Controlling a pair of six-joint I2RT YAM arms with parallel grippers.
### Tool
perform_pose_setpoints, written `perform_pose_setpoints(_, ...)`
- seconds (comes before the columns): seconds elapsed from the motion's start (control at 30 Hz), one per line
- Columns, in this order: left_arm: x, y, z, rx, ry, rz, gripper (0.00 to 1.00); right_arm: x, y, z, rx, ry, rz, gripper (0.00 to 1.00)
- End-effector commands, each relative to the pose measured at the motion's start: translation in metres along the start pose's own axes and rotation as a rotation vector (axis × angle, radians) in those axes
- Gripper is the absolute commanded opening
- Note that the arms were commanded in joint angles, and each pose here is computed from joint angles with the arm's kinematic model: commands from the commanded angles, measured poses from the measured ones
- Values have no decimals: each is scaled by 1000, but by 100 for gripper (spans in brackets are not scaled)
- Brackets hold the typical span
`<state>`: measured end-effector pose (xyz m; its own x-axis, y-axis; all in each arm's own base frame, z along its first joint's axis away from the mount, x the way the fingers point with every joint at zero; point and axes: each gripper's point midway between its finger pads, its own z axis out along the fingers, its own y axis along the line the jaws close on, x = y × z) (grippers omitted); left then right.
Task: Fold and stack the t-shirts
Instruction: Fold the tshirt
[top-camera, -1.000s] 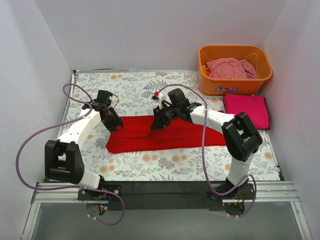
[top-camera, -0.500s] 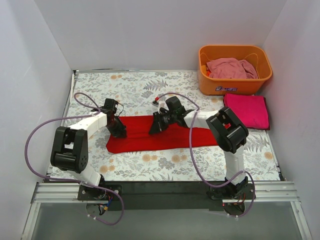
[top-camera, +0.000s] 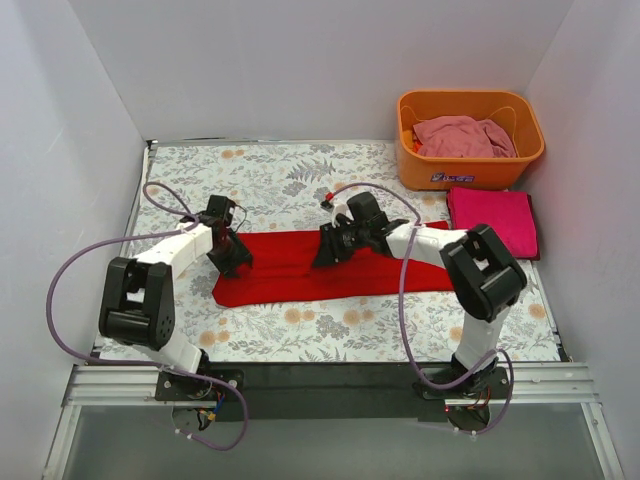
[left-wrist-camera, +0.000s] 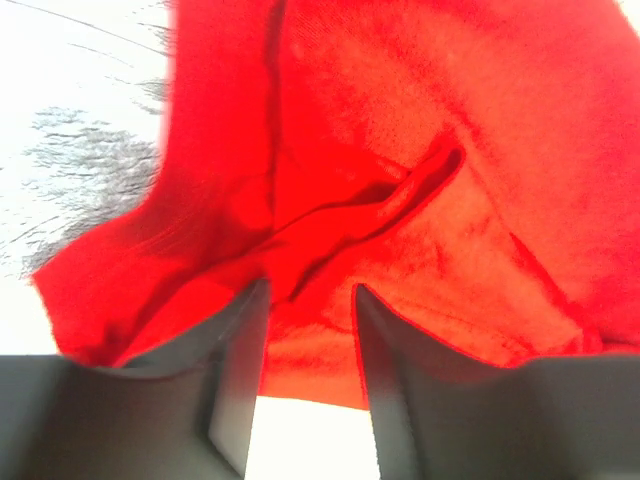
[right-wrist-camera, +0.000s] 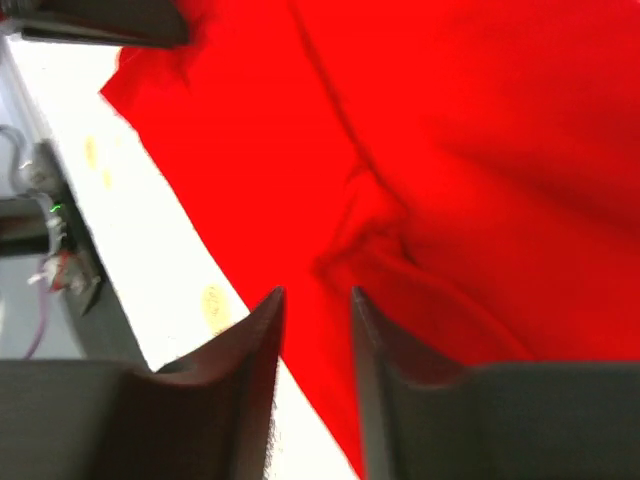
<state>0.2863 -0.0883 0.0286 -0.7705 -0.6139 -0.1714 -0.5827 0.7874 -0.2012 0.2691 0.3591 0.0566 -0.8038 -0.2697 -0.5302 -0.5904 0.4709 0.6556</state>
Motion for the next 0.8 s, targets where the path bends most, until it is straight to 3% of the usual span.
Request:
perform_pose_setpoints(0.0, -23, 3, -37, -6, -136, -2, 41, -11, -13, -40, 207, 6, -132, 43)
perform_pose_setpoints(0.1, -20, 17, -42, -43, -157, -7, 48, -1, -55, -81, 520, 38, -176, 53)
perform_pose_setpoints(0.2, -12, 28, -38, -70, -146, -28, 50, 18, -82, -122, 726, 72, -172, 59)
perform_pose_setpoints(0.3, -8, 29, -27, -69, -135, -41, 49, 34, -99, -151, 828, 85, -130, 61)
perform_pose_setpoints(0.47, -8, 39, -2, -146, -109, -45, 45, 59, -114, -169, 856, 97, -47, 65)
perform_pose_setpoints(0.77, -44, 35, 38, -309, -104, 20, 44, 137, -106, -153, 765, 294, 131, 65)
